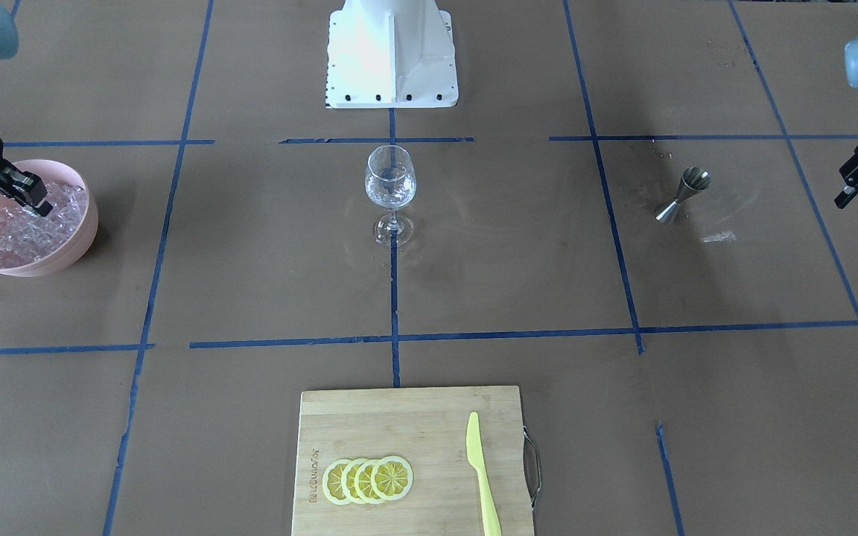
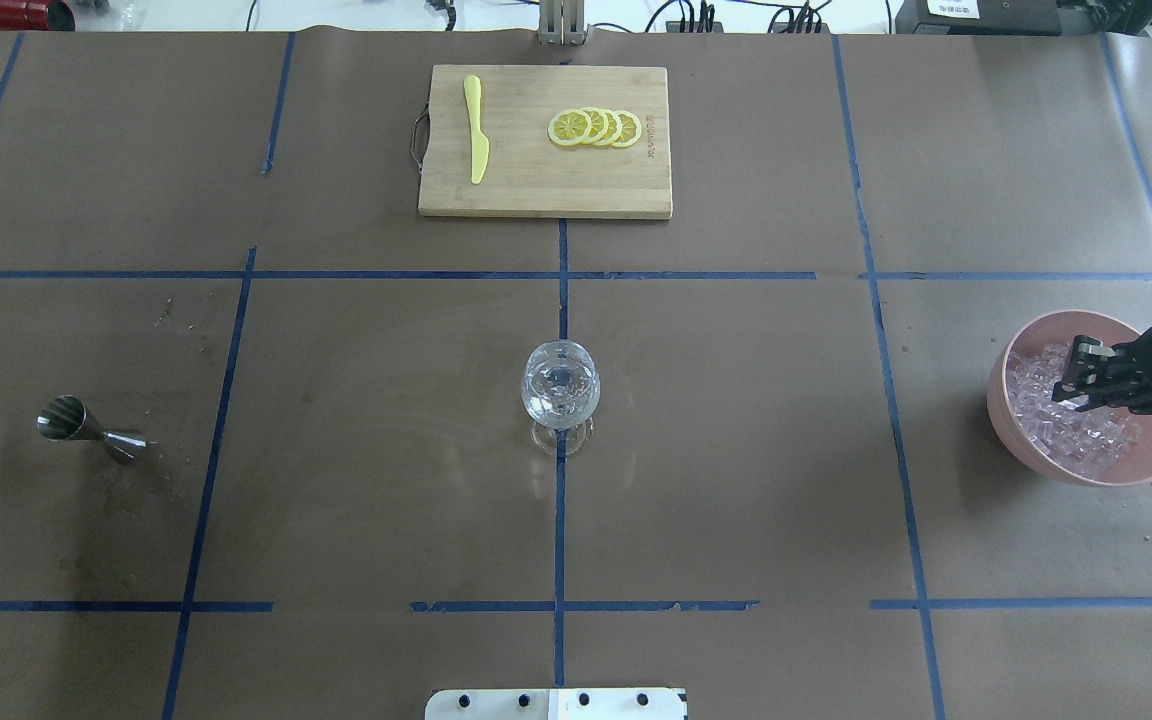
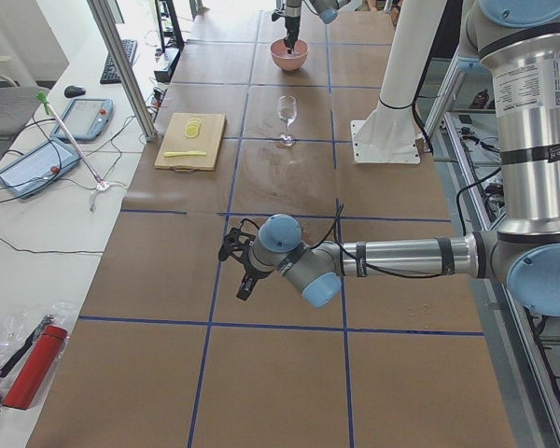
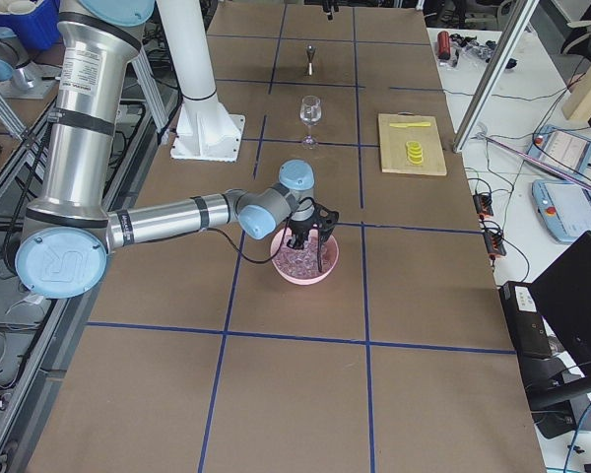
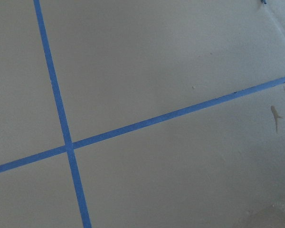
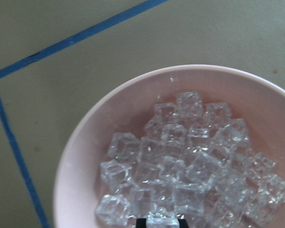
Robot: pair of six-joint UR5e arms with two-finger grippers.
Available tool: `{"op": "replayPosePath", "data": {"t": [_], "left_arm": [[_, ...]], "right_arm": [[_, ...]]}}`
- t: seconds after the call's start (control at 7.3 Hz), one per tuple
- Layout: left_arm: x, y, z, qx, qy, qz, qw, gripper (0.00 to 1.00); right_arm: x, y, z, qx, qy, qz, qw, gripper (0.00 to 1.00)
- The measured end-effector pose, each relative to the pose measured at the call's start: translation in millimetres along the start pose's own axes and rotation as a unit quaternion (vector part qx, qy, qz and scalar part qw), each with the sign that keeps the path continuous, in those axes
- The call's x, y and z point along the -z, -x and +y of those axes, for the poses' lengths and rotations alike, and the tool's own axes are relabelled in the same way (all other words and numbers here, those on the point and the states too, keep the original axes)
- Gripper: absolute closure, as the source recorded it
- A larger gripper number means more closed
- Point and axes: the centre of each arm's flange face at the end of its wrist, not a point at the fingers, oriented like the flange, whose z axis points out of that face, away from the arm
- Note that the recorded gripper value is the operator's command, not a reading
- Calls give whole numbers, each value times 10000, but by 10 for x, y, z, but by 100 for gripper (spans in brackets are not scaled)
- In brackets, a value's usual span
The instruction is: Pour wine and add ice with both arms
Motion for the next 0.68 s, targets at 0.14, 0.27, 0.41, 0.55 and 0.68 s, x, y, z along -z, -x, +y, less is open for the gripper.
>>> {"op": "replayPosePath", "data": {"t": [0.14,0.27,0.41,0.55,0.68], "left_arm": [[6,1,15,-10,-6,3,10000,0],[5,2,19,-11,-9,1,10000,0],[4,4,24,-4,-8,-2,10000,0],[6,5,27,5,-8,-2,10000,0],[7,7,28,12,-9,-3,10000,0]], "right_arm": [[225,284,29,72,-42,-276,9996,100],[406,732,9,48,-96,-495,9987,100],[541,1278,15,-35,-90,-631,9980,100],[647,1916,130,-130,-19,-731,9972,100],[707,2590,387,-253,60,-792,9965,100]]}}
